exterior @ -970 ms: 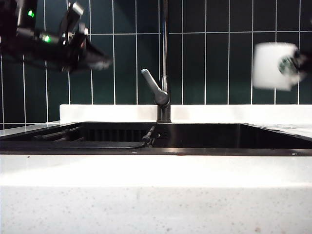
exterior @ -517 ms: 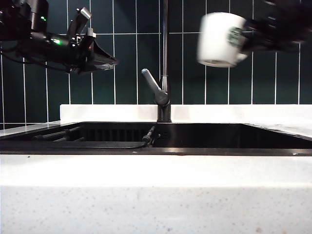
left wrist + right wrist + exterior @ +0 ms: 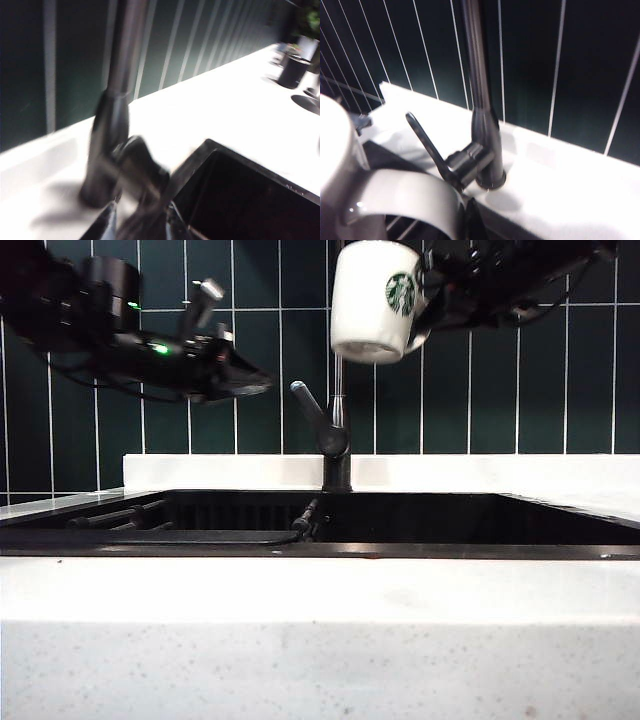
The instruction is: Pick up the mug next to the sink, go to the faucet to get some water, pour the water into the sink, and finally put the mug back to its place.
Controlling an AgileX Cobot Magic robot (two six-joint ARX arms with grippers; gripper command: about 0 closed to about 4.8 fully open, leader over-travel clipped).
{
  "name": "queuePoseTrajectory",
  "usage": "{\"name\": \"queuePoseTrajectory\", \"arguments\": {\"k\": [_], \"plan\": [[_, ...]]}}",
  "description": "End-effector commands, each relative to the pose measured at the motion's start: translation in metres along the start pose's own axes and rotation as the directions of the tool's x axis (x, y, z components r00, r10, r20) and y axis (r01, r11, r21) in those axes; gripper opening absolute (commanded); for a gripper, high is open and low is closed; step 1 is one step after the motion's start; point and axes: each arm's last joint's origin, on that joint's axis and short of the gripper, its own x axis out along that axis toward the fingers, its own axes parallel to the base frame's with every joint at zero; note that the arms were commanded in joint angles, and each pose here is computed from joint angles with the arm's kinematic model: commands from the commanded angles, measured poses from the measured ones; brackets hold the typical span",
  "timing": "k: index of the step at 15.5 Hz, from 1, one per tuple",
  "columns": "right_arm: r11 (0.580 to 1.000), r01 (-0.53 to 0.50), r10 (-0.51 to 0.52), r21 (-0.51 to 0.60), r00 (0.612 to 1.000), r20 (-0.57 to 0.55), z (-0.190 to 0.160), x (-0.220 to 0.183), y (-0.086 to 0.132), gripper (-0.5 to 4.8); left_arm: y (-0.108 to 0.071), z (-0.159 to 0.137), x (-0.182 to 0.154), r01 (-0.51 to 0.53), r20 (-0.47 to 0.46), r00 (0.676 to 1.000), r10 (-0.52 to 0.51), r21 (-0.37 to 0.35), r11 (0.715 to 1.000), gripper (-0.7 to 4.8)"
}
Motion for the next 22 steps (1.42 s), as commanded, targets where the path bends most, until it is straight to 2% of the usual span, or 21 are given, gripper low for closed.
{"name": "queuePoseTrajectory", "arguments": {"k": [1, 3, 9, 14, 20, 22], "plan": [[1.000, -0.027, 0.026, 0.006, 0.999, 0.035, 0.013, 0.003, 0.007, -0.01, 0.004, 0.003, 0.020, 0.027, 0.020, 0.999, -0.028, 0.041, 0.999, 1.32], [0.999, -0.042, 0.042, 0.002, 0.998, 0.040, 0.015, 0.004, 0.011, -0.01, 0.007, 0.000, 0.033, -0.005, 0.027, 1.000, 0.003, 0.065, 0.998, 1.87], [0.996, -0.086, 0.086, -0.006, 0.995, 0.051, 0.028, 0.005, 0.015, -0.01, 0.016, 0.004, 0.046, 0.001, 0.049, 0.999, -0.005, 0.091, 0.996, 1.87], [0.991, -0.133, 0.133, 0.001, 0.991, 0.025, 0.026, 0.015, 0.019, -0.01, 0.011, 0.005, 0.046, 0.180, 0.032, 0.982, -0.184, 0.099, 0.979, 1.84], [0.988, -0.152, 0.153, -0.021, 0.987, 0.052, 0.034, 0.016, 0.024, -0.01, 0.008, 0.004, 0.045, 0.299, 0.010, 0.954, -0.299, 0.036, 0.954, 1.83], [0.988, -0.144, 0.147, -0.061, 0.988, 0.041, 0.036, 0.016, 0.024, -0.01, 0.007, 0.003, 0.045, 0.340, 0.002, 0.940, -0.340, 0.017, 0.940, 1.83]]}}
